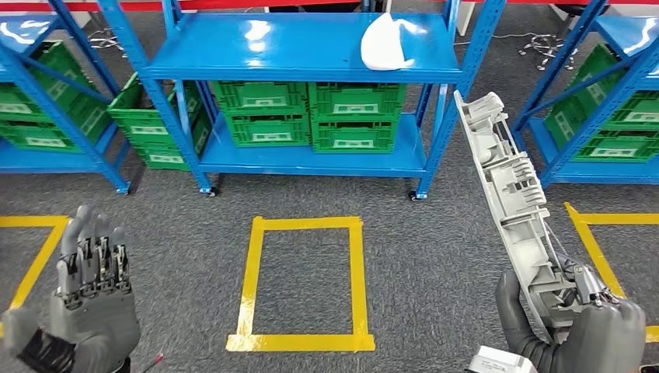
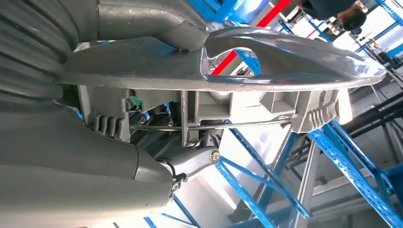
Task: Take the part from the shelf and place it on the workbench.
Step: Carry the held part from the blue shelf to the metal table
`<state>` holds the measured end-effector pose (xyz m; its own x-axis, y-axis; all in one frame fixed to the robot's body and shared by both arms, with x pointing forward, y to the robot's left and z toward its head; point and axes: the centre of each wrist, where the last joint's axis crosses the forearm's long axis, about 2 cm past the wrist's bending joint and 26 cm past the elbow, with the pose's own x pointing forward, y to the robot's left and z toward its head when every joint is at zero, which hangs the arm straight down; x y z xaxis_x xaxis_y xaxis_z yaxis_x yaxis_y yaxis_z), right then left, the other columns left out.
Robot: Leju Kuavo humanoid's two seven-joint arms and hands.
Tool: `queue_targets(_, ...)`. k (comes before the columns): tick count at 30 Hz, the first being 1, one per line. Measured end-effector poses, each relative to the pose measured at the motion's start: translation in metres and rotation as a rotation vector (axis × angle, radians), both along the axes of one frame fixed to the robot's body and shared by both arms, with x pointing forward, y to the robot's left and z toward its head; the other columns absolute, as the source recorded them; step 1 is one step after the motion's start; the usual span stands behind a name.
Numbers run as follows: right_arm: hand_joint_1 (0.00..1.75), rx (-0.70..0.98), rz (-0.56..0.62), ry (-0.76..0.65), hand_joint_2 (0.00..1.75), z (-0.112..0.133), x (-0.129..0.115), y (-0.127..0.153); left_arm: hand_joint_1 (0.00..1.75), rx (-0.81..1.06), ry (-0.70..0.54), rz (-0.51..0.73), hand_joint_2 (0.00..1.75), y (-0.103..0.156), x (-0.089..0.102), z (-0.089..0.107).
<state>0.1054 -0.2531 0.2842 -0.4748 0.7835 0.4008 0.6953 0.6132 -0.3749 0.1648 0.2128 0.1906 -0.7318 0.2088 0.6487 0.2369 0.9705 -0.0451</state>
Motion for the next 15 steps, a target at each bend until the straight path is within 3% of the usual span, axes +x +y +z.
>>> queue_targets(15,1.75,-0.009,-0.003,0.009,1.75,0.0007,0.0012,-0.0031,0.0,-0.009,0.008,-0.009,0.0,-0.0016,-0.0005,0.0002)
